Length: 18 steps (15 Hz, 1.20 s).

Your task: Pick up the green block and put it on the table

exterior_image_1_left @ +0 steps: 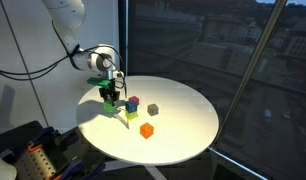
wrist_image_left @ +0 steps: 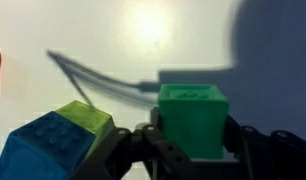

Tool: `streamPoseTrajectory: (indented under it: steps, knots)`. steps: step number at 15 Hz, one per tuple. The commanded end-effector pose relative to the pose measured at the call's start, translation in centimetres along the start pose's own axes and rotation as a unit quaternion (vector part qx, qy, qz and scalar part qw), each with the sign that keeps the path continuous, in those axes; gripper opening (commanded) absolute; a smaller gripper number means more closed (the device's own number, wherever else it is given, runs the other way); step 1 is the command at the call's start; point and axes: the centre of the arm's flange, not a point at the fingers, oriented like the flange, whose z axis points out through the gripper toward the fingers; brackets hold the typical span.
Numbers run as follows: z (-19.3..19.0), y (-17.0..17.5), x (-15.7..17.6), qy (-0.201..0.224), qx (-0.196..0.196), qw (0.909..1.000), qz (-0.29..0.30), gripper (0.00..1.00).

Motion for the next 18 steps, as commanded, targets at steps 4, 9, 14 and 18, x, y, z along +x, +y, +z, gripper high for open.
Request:
streamPoseTrajectory:
  steps: [4, 9, 14, 18]
  knots:
    - [0.0, 0.0, 0.0, 0.0, 0.0, 1.0, 0.0, 0.55]
    - [0.0, 0.0, 0.0, 0.0, 0.0, 1.0, 0.0, 0.55]
    - [0.15, -0.04, 0.06, 0.002, -0.002, 1.0, 0.0, 0.3]
    - [0.76, -0.18, 0.29, 0.005, -0.007, 1.0, 0.003, 0.3]
